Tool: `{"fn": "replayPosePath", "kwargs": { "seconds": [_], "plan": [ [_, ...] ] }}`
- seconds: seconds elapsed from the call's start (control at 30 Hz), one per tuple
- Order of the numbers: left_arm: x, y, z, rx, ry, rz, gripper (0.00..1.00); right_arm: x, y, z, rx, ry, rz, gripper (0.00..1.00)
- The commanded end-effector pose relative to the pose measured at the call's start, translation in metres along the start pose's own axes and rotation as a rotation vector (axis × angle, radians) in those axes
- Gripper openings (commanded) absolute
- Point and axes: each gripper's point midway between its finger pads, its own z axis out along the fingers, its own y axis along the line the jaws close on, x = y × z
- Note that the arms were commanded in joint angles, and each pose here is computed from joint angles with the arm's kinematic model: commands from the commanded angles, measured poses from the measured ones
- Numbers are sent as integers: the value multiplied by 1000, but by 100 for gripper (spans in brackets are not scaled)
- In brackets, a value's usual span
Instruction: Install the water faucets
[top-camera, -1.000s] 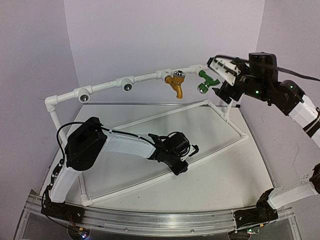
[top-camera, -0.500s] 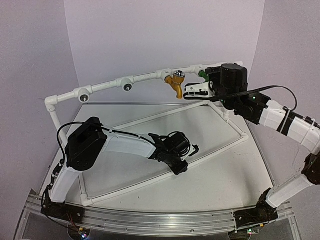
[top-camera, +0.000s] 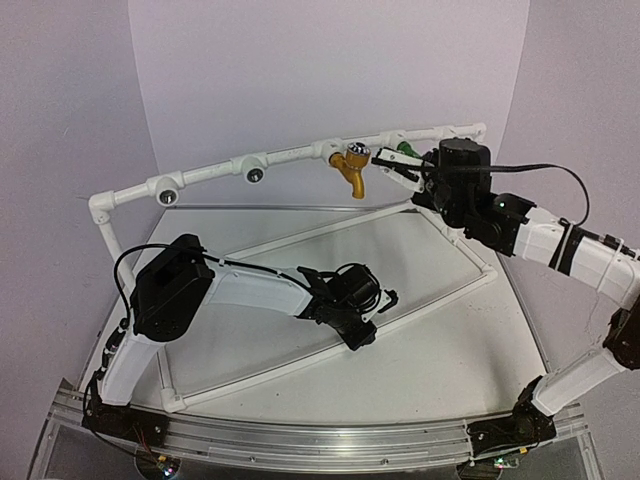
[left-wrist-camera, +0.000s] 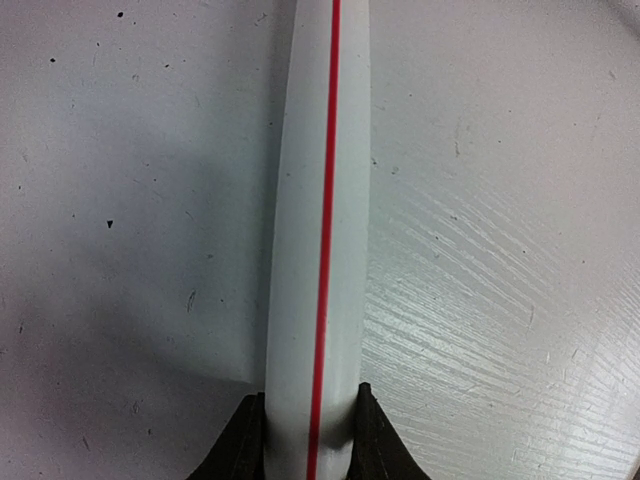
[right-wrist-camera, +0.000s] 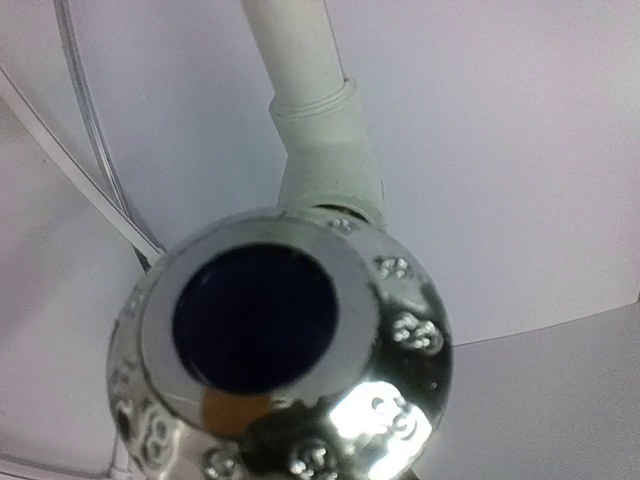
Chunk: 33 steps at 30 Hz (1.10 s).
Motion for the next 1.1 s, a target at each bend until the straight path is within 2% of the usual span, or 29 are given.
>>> {"fn": "replayPosePath", "kwargs": {
  "seconds": [0.0,0.27,0.33,0.43,0.47,0.5,0.6,0.63,0.77,0.87,1.07],
  "plan": [
    [95,-3,38,7,277,-51,0,-24,20,-8,-123,-126,468,0],
    [96,-2,38,3,281,-50,0,-43,18,-12,-355,-197,1275,0],
    [96,-2,38,2,281,-50,0,-40,17,-11,-373,-186,1371,0],
    [94,-1,35,-4,276,-49,0,-36,21,-11,-373,-159,1359,0],
    [93,0,35,-7,275,-48,0,-34,22,-10,-365,-154,1332,4],
    [93,0,35,-10,274,-48,0,-32,24,-11,-367,-147,1297,20],
    [93,2,34,-23,272,-51,0,-31,25,-22,-408,-155,1201,86],
    [92,3,34,-28,271,-51,0,-28,24,-28,-420,-150,1185,97],
    [84,7,26,-43,247,-60,4,-5,14,-59,-394,-187,1068,98],
    [70,11,14,-54,208,-67,13,14,-5,-91,-364,-239,1087,98],
    [33,26,-24,-113,98,-61,52,51,-20,-127,-317,-214,1267,98]
  ]
}}
